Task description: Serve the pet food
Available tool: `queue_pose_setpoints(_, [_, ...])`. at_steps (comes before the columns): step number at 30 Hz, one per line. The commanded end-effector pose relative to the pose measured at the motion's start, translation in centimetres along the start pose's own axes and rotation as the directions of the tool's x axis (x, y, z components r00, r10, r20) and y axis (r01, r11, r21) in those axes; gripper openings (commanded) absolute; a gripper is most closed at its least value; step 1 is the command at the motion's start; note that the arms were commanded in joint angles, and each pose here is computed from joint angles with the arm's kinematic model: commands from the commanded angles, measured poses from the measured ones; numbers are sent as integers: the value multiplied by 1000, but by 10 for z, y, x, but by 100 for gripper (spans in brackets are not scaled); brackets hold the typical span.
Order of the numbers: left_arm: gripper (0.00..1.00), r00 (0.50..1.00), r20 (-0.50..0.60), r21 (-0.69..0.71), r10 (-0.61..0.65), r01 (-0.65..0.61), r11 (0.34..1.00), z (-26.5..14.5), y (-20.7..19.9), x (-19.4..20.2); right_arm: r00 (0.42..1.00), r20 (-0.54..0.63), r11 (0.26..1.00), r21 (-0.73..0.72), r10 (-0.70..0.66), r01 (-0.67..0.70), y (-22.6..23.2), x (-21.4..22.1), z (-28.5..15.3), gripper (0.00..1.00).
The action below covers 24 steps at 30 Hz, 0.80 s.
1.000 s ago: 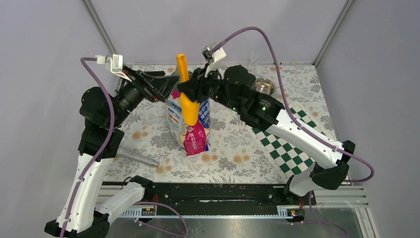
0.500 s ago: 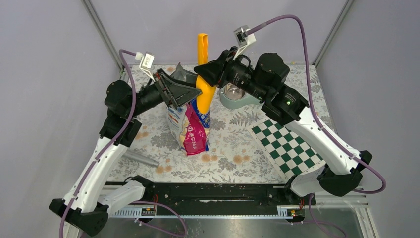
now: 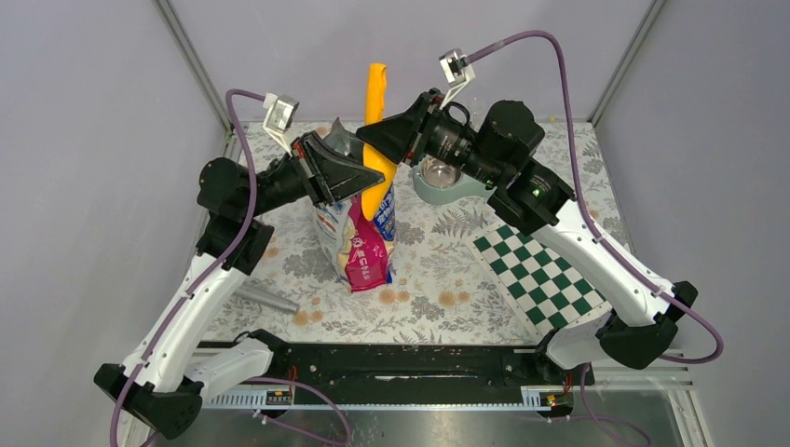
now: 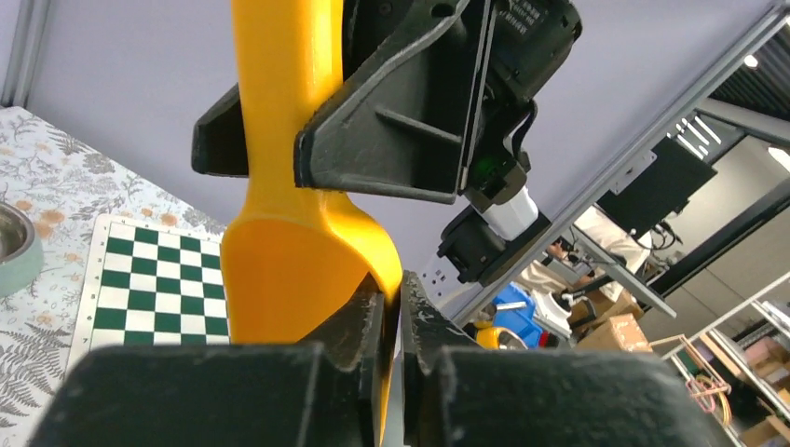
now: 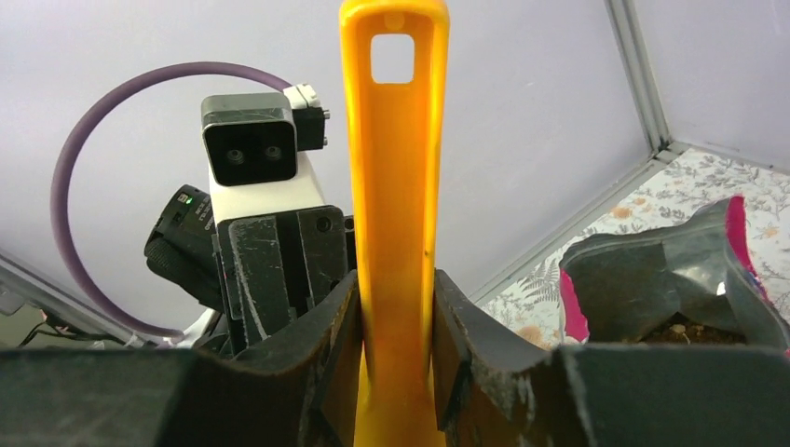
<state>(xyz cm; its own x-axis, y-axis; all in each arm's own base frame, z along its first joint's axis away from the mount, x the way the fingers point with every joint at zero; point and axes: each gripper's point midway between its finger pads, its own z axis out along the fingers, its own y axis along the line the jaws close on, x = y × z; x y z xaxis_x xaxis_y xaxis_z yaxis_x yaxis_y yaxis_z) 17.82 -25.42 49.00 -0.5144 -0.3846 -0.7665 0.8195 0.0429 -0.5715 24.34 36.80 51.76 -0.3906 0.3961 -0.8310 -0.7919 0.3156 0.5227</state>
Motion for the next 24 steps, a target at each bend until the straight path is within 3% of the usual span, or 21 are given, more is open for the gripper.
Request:
queue_pose_setpoints(1, [0, 999, 13, 34, 51, -51, 998, 1, -9, -6, 998, 66, 998, -59, 16, -12, 20, -24, -7, 34])
queue_pose_setpoints(4, [0, 982, 27, -128, 187, -182, 975, -6, 15, -13, 999, 34, 998, 41, -38, 37, 0, -16, -13, 74])
queue_pose_setpoints(6, [0, 958, 4, -275, 286, -273, 922, -16, 39, -18, 997, 14, 992, 102, -82, 80, -13, -10, -21, 88])
queue_pose_setpoints(8, [0, 925, -17, -357, 379, -360, 862, -22, 50, -29, 995, -10, 983, 154, -104, 104, -23, -8, -30, 96])
queue_pose_setpoints(13, [0, 823, -110, -445, 557, -542, 713, -35, 64, -46, 992, -110, 965, 246, -61, 86, -30, -6, -49, 96])
queue_pose_setpoints(18, [0, 712, -257, -438, 653, -689, 578, -44, 81, -39, 986, -164, 964, 263, 10, 34, -22, -6, -49, 92])
queue_pose_setpoints(24, [0, 613, -337, -374, 714, -784, 496, -41, 85, -29, 976, -215, 978, 210, 38, 8, -11, -4, -28, 90])
